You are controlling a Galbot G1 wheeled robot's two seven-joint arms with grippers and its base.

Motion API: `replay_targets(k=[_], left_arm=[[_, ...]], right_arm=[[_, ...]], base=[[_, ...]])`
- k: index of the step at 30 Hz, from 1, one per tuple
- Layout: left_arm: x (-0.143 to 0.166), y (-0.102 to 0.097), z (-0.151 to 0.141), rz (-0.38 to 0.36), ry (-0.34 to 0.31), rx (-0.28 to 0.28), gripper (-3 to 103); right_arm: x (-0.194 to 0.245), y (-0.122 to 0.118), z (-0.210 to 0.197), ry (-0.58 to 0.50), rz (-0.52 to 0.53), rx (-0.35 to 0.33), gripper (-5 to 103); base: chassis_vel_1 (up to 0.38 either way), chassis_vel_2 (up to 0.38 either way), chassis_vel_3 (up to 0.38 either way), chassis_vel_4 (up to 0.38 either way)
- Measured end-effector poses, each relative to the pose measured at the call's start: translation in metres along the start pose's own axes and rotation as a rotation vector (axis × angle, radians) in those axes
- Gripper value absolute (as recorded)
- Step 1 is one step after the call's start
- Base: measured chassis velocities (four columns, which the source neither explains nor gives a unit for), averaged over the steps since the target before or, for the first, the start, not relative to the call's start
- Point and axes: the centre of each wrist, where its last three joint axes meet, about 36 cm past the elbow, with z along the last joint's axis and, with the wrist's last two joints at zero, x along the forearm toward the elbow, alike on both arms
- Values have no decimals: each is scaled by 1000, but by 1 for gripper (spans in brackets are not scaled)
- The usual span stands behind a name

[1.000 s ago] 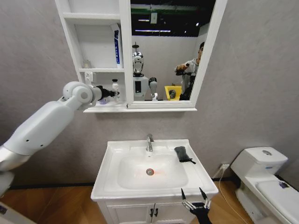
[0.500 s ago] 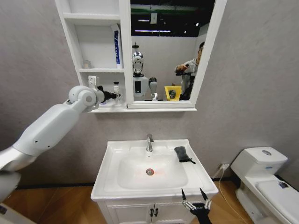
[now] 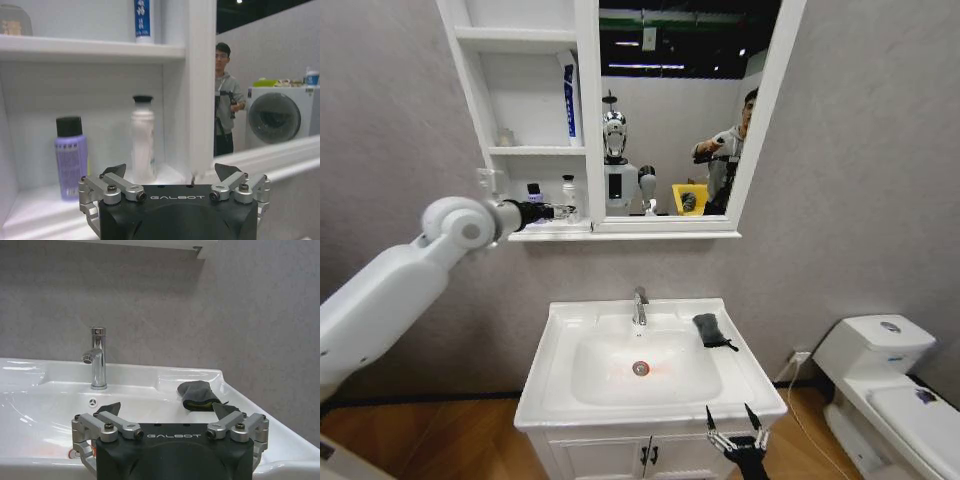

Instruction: Move facial cleanser and shampoo from washbasin to cabinet, then wipe washbasin with towel.

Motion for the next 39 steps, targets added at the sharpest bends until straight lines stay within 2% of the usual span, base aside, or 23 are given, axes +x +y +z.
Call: replay_targets(k=[2, 3, 4, 7, 8, 9, 11, 12, 15, 16, 20, 21, 23, 28, 29, 32, 37, 39], left_arm=[[20, -8, 32, -47, 13, -48, 100], [33, -14, 66, -103, 45, -70, 100], [33, -14, 66, -103, 45, -70, 100], [47, -20, 132, -177, 71, -67, 100], [47, -20, 132, -177, 71, -67, 100], [52, -20, 146, -185, 59, -63, 100], [69, -25, 183, -214, 46, -31, 100], [69, -25, 183, -214, 46, -31, 100], [102, -36, 229, -268, 69, 46, 100], [102, -36, 229, -268, 69, 46, 100], [155, -55, 292, -309, 92, 110, 100], [155, -55, 292, -309, 92, 110, 100], [178, -71, 314, -308, 103, 125, 100], [194, -89, 328, -331, 97, 97, 100], [194, -89, 328, -331, 97, 97, 100], [193, -91, 326, -347, 83, 52, 100], [191, -91, 324, -348, 74, 44, 100], [191, -90, 324, -347, 71, 44, 100]], right_arm=[[-2, 0, -5, -11, -9, -6, 100], [-5, -1, -14, -31, -16, -2, 100], [-5, -1, -14, -31, -16, -2, 100], [-6, -7, -33, -51, 7, 12, 100], [-6, -7, -33, -51, 7, 12, 100], [-6, -8, -36, -53, 18, 15, 100], [-12, -10, -43, -56, 35, 13, 100], [-12, -10, -43, -56, 35, 13, 100], [-37, -26, -60, -61, 79, -16, 100], [-37, -26, -60, -61, 79, -16, 100], [-66, -47, -87, -88, 99, -74, 100], [-66, -47, -87, -88, 99, -74, 100], [-71, -50, -91, -84, 86, -88, 100], [-73, -45, -86, -65, 62, -82, 100], [-73, -45, -86, -65, 62, -82, 100], [-72, -41, -81, -49, 44, -65, 100], [-77, -43, -76, -46, 46, -76, 100], [-91, -48, -75, -40, 62, -108, 100]], base=[[0, 0, 0, 0], [0, 0, 0, 0], [0, 0, 0, 0], [0, 0, 0, 0], [0, 0, 0, 0], [0, 0, 0, 0], [0, 0, 0, 0], [0, 0, 0, 0], [0, 0, 0, 0], [0, 0, 0, 0], [0, 0, 0, 0], [0, 0, 0, 0], [0, 0, 0, 0], [0, 0, 0, 0], [0, 0, 0, 0], [0, 0, 0, 0], [0, 0, 0, 0], [0, 0, 0, 0]])
